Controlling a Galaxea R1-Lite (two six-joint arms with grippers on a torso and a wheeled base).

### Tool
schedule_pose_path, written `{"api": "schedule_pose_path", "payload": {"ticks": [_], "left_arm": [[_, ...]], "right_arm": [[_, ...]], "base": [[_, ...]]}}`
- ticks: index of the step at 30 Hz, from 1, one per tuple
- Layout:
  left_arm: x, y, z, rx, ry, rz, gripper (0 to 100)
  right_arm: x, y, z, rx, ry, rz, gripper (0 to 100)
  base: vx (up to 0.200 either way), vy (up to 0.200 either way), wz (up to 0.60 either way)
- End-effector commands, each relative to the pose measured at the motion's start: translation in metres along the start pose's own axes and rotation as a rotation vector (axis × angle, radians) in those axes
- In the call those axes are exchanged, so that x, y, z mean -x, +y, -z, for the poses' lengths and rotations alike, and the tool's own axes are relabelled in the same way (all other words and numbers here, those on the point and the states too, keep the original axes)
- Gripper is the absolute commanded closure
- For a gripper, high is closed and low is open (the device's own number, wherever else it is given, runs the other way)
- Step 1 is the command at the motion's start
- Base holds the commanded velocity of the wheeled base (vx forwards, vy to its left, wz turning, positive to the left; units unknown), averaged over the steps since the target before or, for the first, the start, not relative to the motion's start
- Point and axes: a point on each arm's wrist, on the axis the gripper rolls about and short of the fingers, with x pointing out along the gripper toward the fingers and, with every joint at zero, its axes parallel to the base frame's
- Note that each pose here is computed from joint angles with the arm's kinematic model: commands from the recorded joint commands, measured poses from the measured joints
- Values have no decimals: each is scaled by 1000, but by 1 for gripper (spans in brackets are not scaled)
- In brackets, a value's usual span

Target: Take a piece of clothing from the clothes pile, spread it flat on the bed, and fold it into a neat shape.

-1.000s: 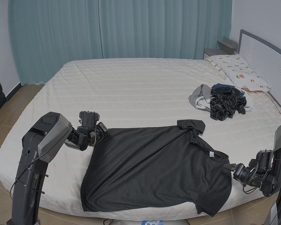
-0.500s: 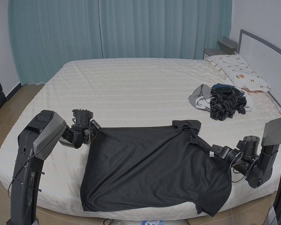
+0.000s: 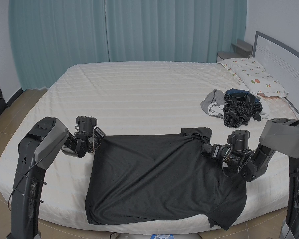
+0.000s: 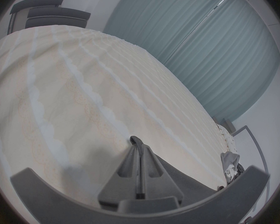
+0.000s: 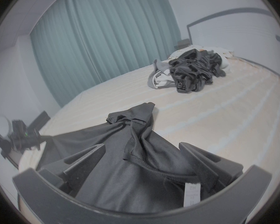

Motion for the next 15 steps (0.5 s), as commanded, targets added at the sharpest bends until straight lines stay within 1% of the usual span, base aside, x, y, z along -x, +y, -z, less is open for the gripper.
{"api": "schedule_pose_path", "payload": {"ticks": [1, 6, 7, 9, 12, 15], "left_arm": [[0, 1, 0, 0, 1, -2, 100], [0, 1, 1, 0, 2, -3, 100], [0, 1, 1, 0, 1, -2, 100], [0, 1, 1, -1, 1, -2, 100], [-1, 2, 1, -1, 1, -4, 100], [-1, 1, 0, 0, -2, -3, 100]], "right_arm": [[-35, 3, 17, 80, 38, 31, 0], [-54, 5, 18, 108, 37, 56, 0], [-61, 3, 18, 124, 28, 78, 100], [-67, 2, 14, 125, 10, 94, 100], [-68, -3, 11, 120, 8, 105, 100], [-70, -16, -5, 98, -32, 130, 100]], "base": [[0, 0, 0], [0, 0, 0], [0, 0, 0], [0, 0, 0], [0, 0, 0], [0, 0, 0]]}}
